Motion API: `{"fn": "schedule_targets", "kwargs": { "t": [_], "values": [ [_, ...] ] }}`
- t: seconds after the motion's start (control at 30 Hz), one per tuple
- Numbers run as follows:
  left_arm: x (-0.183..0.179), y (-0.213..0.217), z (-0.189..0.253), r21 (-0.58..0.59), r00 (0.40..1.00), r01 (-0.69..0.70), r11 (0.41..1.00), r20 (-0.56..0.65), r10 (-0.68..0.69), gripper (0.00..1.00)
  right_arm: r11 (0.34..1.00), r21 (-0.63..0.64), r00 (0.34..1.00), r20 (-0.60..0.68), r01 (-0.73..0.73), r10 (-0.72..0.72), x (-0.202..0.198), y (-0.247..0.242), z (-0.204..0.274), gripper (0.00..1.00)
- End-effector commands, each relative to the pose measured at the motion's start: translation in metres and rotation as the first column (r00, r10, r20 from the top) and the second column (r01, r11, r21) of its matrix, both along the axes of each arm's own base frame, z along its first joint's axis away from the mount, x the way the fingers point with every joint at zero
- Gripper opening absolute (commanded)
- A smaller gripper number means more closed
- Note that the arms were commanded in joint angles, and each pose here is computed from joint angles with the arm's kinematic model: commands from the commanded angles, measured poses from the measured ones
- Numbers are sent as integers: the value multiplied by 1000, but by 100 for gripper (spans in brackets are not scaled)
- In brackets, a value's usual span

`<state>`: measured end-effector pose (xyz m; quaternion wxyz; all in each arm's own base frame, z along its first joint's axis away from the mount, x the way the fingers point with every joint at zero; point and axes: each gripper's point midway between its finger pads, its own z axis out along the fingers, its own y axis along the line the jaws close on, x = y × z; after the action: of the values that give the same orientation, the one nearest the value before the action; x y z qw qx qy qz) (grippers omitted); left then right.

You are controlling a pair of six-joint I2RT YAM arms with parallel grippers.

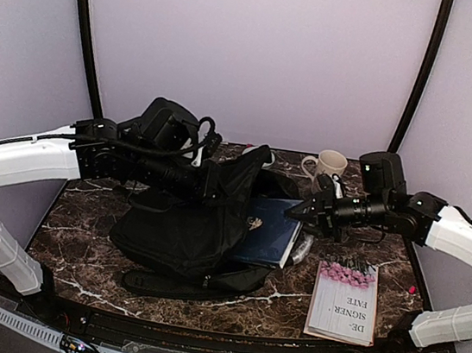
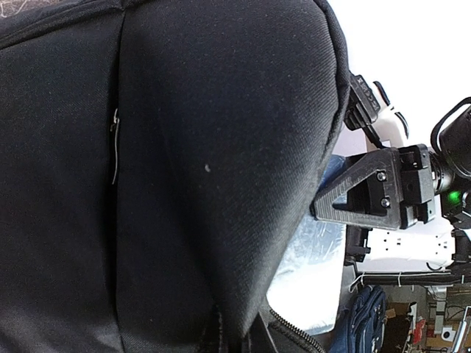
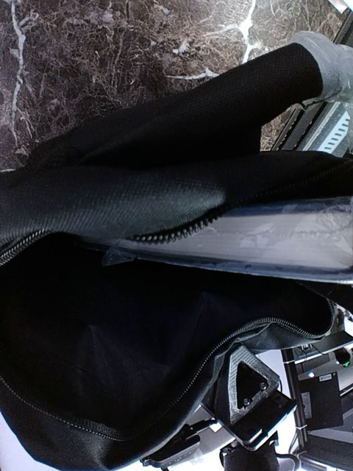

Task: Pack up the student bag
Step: Place the book in the largest pocket of the bag.

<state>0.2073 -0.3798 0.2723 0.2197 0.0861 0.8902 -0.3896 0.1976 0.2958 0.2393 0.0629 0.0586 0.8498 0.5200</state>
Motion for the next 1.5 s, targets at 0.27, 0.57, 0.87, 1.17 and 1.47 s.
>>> {"fn": "schedule_targets", "kwargs": {
  "t": [0.27,0.57,0.87,1.17,1.47],
  "values": [
    [-1,8,23,-68,998,-36,997,42,39,0,994,91,994,92,-60,52,1,18,43,33],
    [0,14,16,-50,998,-63,997,23,65,0,997,72,994,106,-34,26,3,13,46,48],
    [-6,14,37,-208,994,-111,972,-48,103,0,1000,4,993,115,-12,12,8,10,39,45],
    [-4,12,70,-377,995,-102,920,-51,90,0,1000,15,992,125,-25,23,9,18,40,38],
    [2,15,86,-379,995,-98,920,-12,101,0,999,-52,991,136,-12,19,4,10,27,39]
  ]
}}
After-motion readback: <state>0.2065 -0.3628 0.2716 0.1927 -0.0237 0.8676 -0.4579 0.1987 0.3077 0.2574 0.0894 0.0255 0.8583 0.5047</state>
